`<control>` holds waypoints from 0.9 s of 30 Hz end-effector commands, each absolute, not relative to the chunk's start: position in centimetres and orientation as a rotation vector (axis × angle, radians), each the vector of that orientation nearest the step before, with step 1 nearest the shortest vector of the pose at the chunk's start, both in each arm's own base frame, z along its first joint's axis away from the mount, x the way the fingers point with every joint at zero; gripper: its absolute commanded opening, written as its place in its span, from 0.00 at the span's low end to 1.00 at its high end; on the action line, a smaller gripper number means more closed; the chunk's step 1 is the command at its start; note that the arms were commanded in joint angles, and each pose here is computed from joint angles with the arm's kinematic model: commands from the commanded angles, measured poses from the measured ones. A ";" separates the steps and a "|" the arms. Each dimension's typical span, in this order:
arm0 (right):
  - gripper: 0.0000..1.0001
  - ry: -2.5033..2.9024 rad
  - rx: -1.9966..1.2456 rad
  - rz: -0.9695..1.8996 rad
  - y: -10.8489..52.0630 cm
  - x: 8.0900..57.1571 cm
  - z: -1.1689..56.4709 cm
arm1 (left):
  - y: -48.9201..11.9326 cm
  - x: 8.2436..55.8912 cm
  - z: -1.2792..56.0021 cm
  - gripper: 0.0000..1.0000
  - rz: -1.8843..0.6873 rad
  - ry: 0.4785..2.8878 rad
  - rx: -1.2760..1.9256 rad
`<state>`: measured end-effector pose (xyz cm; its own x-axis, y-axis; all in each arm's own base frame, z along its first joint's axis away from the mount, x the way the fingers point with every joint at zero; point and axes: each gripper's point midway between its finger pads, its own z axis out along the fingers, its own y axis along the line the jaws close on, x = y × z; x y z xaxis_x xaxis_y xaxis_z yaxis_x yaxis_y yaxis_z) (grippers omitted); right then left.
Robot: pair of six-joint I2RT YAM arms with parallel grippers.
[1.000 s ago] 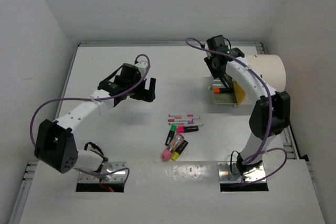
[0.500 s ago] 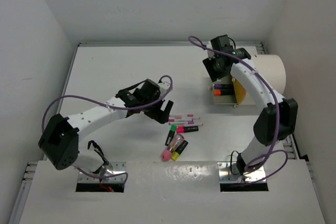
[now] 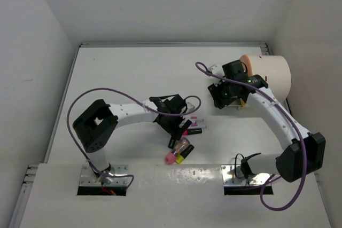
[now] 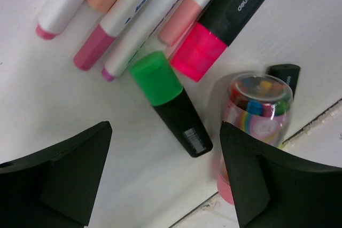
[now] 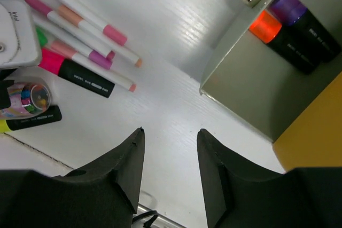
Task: Sort the stationery into containers
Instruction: Pick up the pen from the center of the board.
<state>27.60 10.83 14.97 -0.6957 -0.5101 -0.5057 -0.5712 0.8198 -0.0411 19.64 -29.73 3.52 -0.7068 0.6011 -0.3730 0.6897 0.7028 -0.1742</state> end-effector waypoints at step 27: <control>0.43 2.457 -0.815 0.207 9.8 26.6 15.0 | -28.6 21.2 0.3 0.34 -0.272 2.693 0.942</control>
<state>26.56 9.69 14.37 -0.6920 -0.5093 -0.5116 -0.5824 0.8127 -0.0214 20.88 -29.24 1.05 -0.7336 0.5941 -0.3299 0.6524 0.7516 -0.0973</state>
